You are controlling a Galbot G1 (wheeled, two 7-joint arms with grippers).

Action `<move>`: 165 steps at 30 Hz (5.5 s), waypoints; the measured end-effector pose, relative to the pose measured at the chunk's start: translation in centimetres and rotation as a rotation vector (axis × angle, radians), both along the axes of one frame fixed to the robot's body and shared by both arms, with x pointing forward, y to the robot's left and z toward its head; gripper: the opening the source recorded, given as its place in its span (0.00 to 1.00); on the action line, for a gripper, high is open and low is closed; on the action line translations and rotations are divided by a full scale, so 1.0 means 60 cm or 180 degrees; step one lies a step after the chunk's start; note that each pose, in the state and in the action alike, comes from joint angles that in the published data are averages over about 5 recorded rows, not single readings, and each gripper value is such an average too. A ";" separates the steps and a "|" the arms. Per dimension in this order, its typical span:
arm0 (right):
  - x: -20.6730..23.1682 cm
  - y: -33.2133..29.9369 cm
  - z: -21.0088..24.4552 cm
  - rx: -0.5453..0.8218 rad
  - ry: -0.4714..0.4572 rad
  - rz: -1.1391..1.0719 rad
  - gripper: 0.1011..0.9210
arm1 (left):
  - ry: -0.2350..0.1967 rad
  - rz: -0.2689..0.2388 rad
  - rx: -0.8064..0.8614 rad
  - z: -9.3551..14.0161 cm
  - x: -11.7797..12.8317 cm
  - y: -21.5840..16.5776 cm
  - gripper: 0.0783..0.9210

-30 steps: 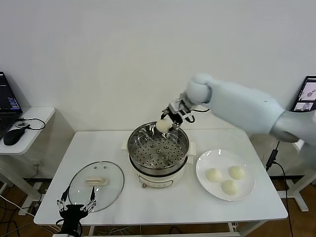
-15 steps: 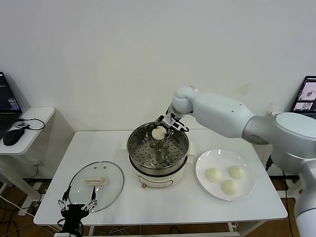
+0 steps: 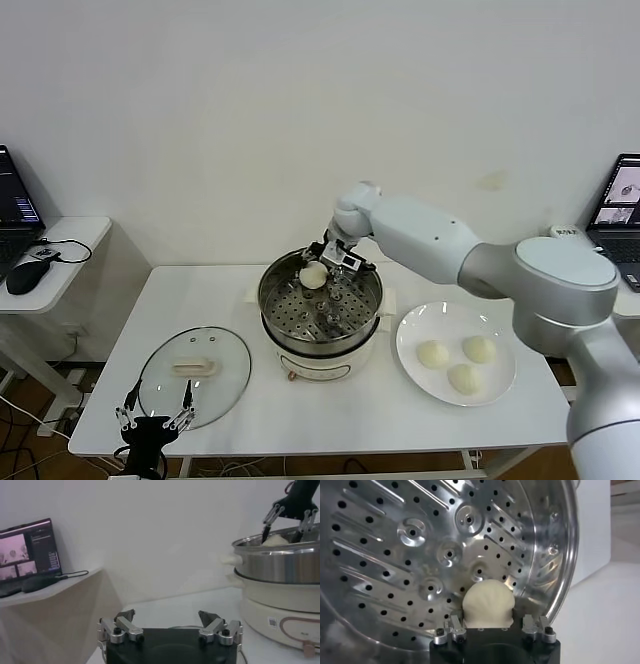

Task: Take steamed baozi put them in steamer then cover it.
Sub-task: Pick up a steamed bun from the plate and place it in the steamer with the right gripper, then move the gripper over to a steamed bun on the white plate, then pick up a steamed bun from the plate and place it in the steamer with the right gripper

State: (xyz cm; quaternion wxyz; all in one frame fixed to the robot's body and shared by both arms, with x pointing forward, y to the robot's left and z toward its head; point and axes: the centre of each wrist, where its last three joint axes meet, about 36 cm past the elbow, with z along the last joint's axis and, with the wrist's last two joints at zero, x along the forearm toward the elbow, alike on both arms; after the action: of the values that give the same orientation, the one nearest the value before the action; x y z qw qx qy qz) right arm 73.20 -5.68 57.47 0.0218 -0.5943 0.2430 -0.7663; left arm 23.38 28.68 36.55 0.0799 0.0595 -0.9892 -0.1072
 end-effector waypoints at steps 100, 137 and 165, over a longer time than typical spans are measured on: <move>-0.225 -0.424 -0.195 0.0274 0.0991 -0.3410 0.59 | 0.0039 0.0032 0.0138 -0.001 0.006 0.025 0.88; -0.185 -0.278 0.173 0.1082 0.0873 -0.3021 0.60 | -0.0086 -0.0085 0.0134 0.020 0.025 0.017 0.88; -0.135 0.058 0.058 0.0923 0.1109 -0.2834 0.60 | -0.0134 -0.0059 0.0115 0.019 0.036 0.019 0.88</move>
State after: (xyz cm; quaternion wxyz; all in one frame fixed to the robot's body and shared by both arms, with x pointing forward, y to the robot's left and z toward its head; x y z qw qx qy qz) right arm 65.13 -2.20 60.97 -0.2659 -0.5430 0.5772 -0.5489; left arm 25.54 29.84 37.67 0.0570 0.0540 -0.9891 -0.1246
